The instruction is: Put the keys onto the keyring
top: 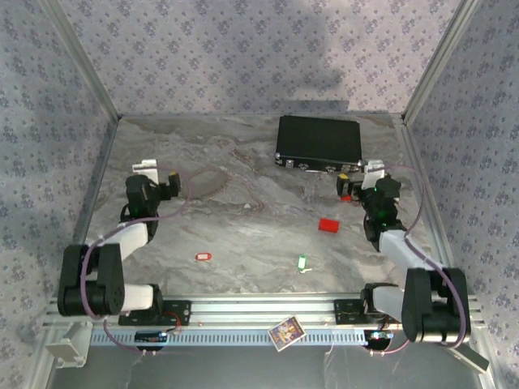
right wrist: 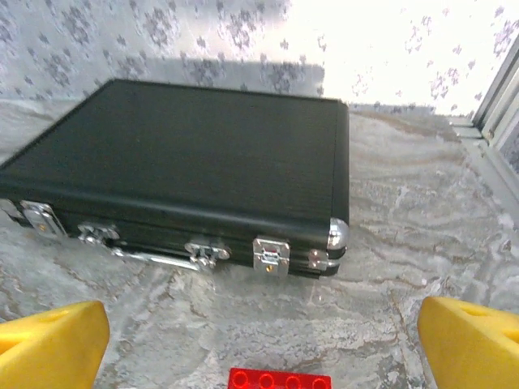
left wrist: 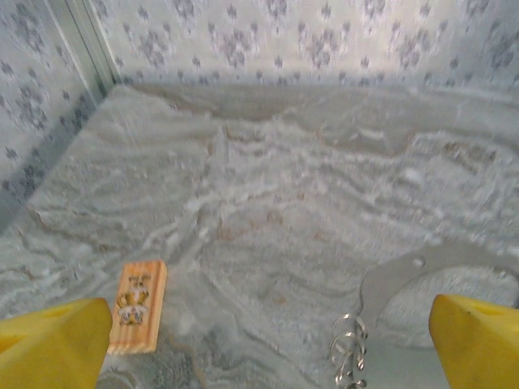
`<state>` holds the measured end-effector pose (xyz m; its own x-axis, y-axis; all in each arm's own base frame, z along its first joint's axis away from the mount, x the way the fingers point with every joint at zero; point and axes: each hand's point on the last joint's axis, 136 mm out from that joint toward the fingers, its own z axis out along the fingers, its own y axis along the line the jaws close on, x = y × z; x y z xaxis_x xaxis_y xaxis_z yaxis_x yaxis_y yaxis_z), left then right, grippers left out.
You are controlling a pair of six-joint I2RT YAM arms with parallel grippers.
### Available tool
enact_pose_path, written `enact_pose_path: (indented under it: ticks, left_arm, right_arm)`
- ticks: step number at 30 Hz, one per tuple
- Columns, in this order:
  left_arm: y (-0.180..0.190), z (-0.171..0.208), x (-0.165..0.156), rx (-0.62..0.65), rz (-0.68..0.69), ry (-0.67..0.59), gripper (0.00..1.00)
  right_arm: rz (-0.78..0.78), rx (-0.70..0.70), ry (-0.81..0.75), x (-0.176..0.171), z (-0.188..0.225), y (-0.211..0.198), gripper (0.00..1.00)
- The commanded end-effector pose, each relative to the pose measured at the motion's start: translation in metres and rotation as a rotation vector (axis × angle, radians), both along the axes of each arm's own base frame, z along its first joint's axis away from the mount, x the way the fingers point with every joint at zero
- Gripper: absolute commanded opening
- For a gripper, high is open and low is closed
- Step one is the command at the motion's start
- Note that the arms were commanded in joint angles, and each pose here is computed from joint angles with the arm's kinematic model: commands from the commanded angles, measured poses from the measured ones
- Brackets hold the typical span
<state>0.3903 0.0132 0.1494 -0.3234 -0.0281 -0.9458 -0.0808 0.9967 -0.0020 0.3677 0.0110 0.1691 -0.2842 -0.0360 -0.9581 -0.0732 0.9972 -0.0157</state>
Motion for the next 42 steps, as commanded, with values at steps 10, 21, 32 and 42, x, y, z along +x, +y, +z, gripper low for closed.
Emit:
enact_pose_path:
  ticks: [10, 21, 32, 42]
  left_arm:
    - [-0.046, 0.02, -0.029, -0.295, -0.071, 0.143, 0.98]
    - [-0.079, -0.03, -0.054, -0.483, -0.014, 0.591, 0.94]
    - [-0.062, -0.063, -0.036, -0.385, 0.08, 0.753, 0.83]
    - [-0.05, -0.083, 0.014, -0.411, 0.042, 0.824, 0.71]
  right_arm:
    - [-0.025, 0.358, 0.377, -0.042, -0.022, 0.041, 0.88]
    - [0.097, 0.37, 0.65, -0.081, -0.052, 0.122, 0.74]
    - [0.167, 0.284, 0.717, -0.087, -0.063, 0.171, 0.72]
    - [0.163, 0.283, 0.707, -0.088, -0.058, 0.173, 0.7]
